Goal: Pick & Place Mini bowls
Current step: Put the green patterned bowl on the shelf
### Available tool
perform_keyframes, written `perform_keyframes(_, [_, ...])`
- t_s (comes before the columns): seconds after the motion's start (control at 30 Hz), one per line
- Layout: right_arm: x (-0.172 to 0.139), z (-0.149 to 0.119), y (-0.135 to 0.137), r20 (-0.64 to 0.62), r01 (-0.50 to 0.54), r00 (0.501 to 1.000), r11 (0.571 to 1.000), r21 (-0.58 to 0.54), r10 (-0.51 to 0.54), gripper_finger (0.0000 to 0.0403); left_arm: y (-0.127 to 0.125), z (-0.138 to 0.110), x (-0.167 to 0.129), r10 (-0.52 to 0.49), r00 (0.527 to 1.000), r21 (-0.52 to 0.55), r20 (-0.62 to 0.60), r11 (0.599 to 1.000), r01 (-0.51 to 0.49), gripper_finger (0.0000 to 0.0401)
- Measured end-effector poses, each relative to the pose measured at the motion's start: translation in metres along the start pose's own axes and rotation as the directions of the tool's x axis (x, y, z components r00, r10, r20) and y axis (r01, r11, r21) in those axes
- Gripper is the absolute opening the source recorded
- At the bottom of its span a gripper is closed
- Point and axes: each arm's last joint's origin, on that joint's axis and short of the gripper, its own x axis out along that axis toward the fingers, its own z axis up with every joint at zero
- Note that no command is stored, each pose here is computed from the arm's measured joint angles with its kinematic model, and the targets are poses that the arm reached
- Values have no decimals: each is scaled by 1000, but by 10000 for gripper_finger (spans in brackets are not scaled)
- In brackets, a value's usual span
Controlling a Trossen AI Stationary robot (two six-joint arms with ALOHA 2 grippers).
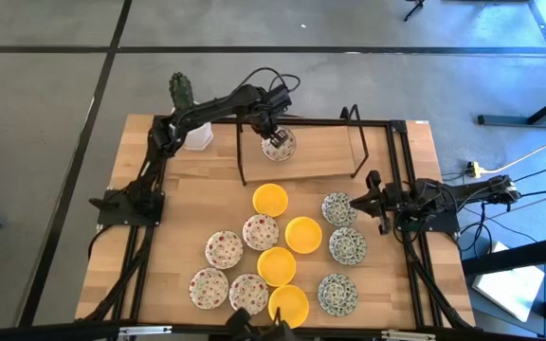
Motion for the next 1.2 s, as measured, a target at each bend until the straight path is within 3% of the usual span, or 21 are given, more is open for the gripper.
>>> perform_keyframes(0.27, [0,2,2,17,-64,998,998,20,63,35,-4,-1,0,7,1000,6,5,1000,-7,8])
perform_keyframes(0.5, [0,2,2,16,-63,998,998,17,63,35,-10,2,-8,-65,998,274,25,960,56,8])
perform_keyframes(0.63, [0,2,2,13,-63,998,998,16,63,35,-13,7,-18,-130,991,452,43,887,97,8])
perform_keyframes(0.83, [0,2,2,17,-64,998,998,17,63,35,-9,7,-27,-126,992,718,22,692,72,8])
perform_keyframes(0.93, [0,2,2,17,-64,998,998,18,63,35,0,6,-26,-105,994,770,-3,634,69,8])
perform_keyframes(1.2, [0,2,2,17,-64,998,998,18,63,35,25,7,-18,-109,993,739,-51,664,111,7])
